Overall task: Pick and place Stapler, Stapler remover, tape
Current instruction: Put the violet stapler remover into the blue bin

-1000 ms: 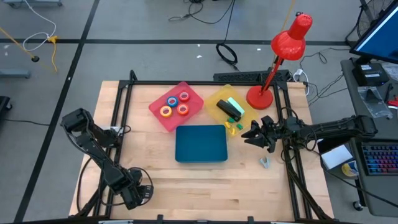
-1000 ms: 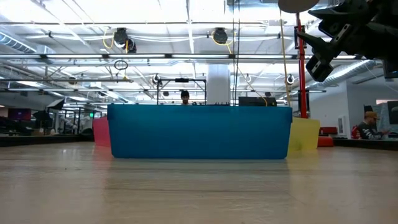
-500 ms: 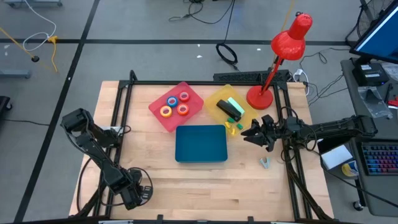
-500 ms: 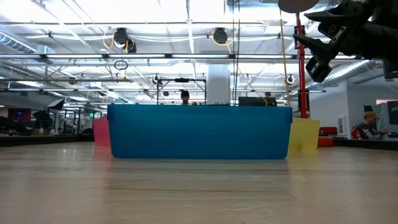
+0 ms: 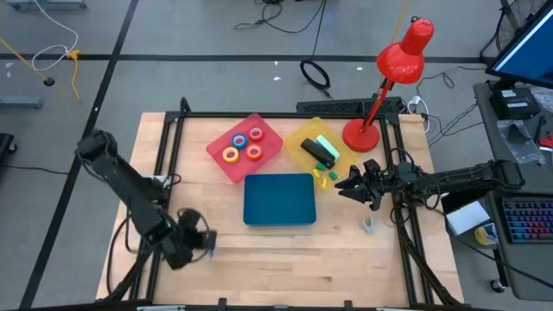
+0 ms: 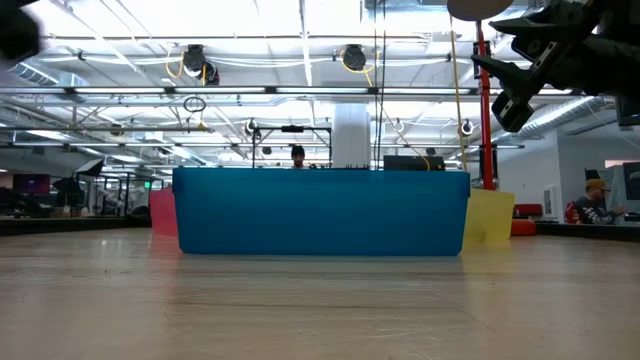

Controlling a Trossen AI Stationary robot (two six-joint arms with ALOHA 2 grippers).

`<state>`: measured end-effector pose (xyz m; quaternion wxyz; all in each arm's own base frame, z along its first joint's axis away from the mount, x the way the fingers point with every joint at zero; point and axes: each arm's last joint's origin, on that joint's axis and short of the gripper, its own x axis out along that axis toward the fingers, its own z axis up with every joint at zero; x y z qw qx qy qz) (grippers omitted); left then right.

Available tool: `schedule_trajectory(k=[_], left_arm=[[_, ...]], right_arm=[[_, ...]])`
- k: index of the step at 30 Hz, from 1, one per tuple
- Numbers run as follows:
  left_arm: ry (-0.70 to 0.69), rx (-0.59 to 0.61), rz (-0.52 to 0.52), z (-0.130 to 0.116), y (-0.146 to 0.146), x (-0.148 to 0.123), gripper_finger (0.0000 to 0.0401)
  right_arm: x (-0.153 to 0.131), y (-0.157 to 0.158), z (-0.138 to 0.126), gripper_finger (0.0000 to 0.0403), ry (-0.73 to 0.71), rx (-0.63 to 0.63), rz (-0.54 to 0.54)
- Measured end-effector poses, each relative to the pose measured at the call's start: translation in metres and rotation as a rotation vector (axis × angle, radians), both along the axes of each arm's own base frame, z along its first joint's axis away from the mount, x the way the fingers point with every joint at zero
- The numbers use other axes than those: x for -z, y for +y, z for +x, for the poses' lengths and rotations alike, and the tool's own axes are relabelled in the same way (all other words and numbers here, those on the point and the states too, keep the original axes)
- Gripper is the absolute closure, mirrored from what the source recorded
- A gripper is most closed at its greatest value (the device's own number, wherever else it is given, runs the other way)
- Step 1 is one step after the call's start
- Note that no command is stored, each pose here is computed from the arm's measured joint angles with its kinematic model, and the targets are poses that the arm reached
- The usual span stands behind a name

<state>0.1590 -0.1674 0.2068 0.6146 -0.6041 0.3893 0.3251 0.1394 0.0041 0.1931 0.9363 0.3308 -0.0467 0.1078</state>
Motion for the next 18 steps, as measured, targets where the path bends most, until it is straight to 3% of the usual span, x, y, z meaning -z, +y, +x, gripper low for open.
schedule_trajectory(k=[6,10,18], left_arm=[[-0.268,-0.043,0.210,0.030,0.053,-0.033,0.0351],[-0.341,0.013,0.316,0.059,0.091,-0.043,0.0350],[-0.421,0.137,0.415,0.118,0.155,-0.047,0.0353]], right_arm=[[0.000,0.000,0.000,0.0242,0.000,0.000,-0.002],[0.000,0.000,0.000,0.0241,0.000,0.000,-0.002],[0.001,0.000,0.000,0.0242,0.005,0.000,-0.003]])
